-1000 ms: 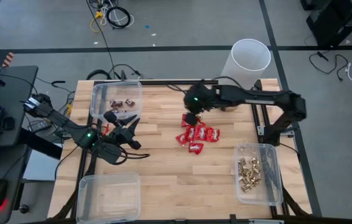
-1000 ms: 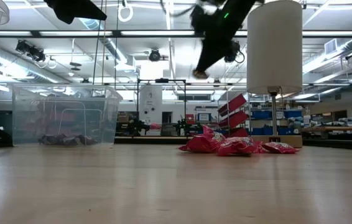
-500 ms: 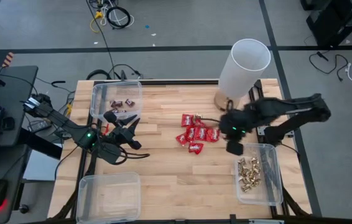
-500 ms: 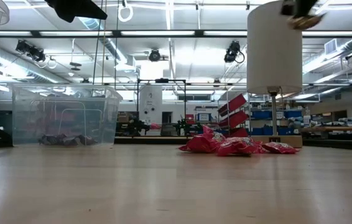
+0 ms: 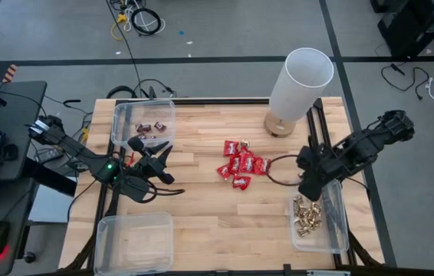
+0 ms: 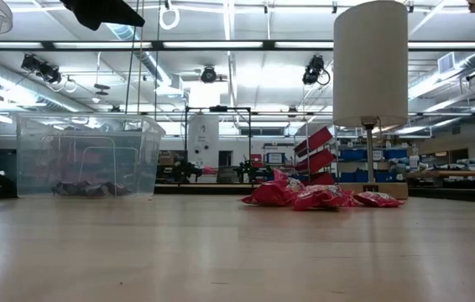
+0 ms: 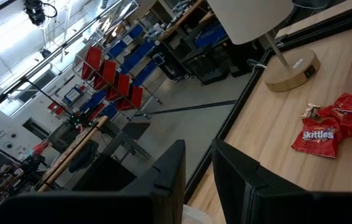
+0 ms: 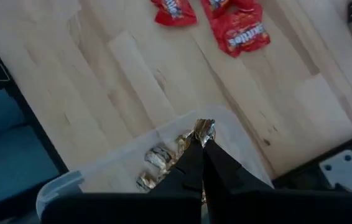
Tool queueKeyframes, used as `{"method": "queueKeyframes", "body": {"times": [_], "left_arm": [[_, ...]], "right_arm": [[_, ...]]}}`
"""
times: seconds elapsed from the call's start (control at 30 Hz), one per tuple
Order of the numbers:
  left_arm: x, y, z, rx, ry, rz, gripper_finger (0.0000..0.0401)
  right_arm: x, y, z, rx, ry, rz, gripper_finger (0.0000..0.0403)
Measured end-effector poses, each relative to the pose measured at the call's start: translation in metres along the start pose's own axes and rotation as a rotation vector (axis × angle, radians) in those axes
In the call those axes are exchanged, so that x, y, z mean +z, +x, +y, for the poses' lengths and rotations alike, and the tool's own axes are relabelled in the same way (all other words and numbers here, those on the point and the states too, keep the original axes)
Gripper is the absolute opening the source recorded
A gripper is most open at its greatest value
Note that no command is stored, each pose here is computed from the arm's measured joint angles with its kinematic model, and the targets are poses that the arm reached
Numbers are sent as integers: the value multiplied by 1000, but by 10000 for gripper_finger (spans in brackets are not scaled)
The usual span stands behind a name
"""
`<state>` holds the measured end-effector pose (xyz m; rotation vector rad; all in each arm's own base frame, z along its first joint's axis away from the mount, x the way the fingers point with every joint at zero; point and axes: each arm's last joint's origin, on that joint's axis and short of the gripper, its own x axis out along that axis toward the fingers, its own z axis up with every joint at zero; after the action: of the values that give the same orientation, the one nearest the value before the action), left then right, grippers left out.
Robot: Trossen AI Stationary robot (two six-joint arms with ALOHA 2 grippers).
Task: Sort candy
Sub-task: Put the gold chocolate into the bottom right transparent bin
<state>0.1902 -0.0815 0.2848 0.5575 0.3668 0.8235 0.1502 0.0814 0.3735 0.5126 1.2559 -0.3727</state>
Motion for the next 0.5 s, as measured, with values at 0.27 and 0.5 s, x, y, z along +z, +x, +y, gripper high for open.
{"method": "queueKeyframes", "body": {"times": [0.27,0.5], "left_arm": [[0,0,-1,-34,-5,-2,82],[0,0,-1,-42,-7,-3,82]], "right_arm": [[-21,32,-1,-95,14,95,0],[-39,70,0,-127,38,208,0]]}}
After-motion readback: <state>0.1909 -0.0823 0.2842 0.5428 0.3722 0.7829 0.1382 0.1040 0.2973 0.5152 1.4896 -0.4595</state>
